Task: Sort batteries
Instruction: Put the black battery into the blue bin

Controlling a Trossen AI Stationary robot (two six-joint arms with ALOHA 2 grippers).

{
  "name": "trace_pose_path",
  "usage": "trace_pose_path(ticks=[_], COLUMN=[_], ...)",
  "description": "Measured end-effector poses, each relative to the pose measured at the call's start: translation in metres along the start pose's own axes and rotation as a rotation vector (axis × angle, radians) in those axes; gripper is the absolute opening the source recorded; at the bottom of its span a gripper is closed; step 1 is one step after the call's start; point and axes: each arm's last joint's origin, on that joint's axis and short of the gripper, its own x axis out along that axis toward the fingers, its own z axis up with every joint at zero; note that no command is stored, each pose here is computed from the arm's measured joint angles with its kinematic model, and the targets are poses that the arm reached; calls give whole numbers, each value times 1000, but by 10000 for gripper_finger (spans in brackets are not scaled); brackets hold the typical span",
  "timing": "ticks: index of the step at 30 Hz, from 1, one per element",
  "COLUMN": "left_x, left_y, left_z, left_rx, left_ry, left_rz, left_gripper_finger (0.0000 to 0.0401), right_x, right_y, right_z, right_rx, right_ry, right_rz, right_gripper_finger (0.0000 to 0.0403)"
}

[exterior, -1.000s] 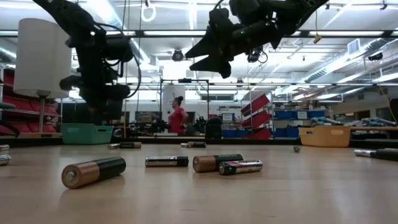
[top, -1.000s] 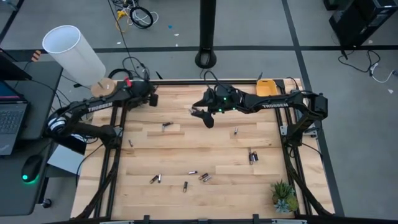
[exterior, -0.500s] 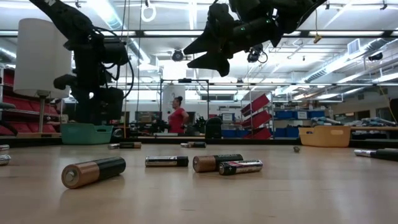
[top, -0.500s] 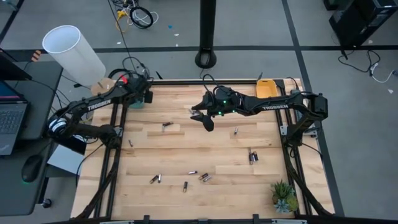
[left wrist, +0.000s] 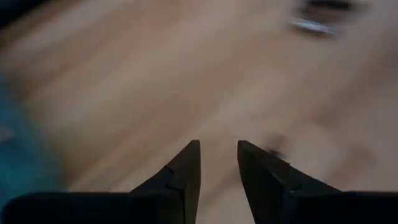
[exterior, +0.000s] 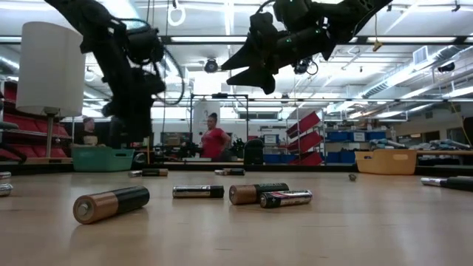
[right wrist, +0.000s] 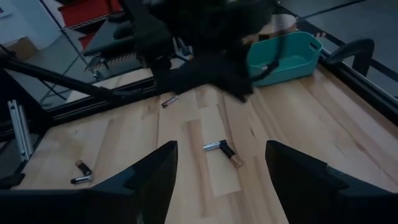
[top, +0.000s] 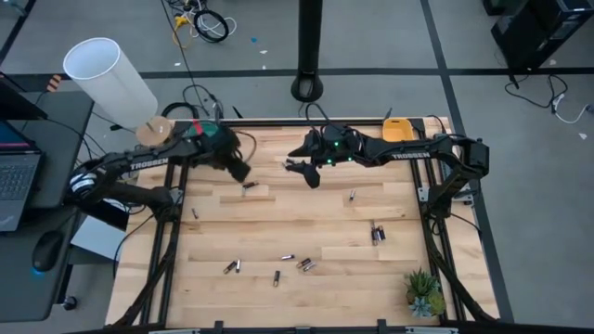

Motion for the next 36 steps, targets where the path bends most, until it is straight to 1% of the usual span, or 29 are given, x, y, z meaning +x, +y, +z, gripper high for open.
trace_pose_path(ticks=[3, 5, 7, 12, 17, 21, 24, 30, 36], left_x=[1, 6, 12, 26, 36, 41, 45, 56, 64], left_y=[-18, -27, -31, -32, -27, -22, -18, -12, -14], left_z=[-4, -8, -15, -31, -44, -52, -60, -76, -78], left_rx=[130, 185, 194, 140, 131, 110, 101, 109, 113], left_ry=[-29, -76, -107, -195, -287, -381, -418, -404, -409], left_rz=[-72, -144, -209, -269, -252, -225, -219, -244, -256], left_gripper_finger=[119, 119, 115, 97, 96, 107, 117, 140, 178], right_x=[-1, -1, -1, -1, 0, 0, 0, 0, 0], right_y=[-2, -4, -5, -4, -2, -2, -1, -1, -1], right_z=[0, 1, 1, 1, 0, 0, 0, 0, 0], right_rx=[-5, -3, -3, -2, -5, 20, 35, 56, 81], right_ry=[-2, -2, -3, -2, 0, 1, 2, 5, 5], right_rz=[-5, -8, -9, -8, -1, 2, 4, 18, 18], right_gripper_finger=[251, 251, 251, 251, 251, 251, 251, 251, 251])
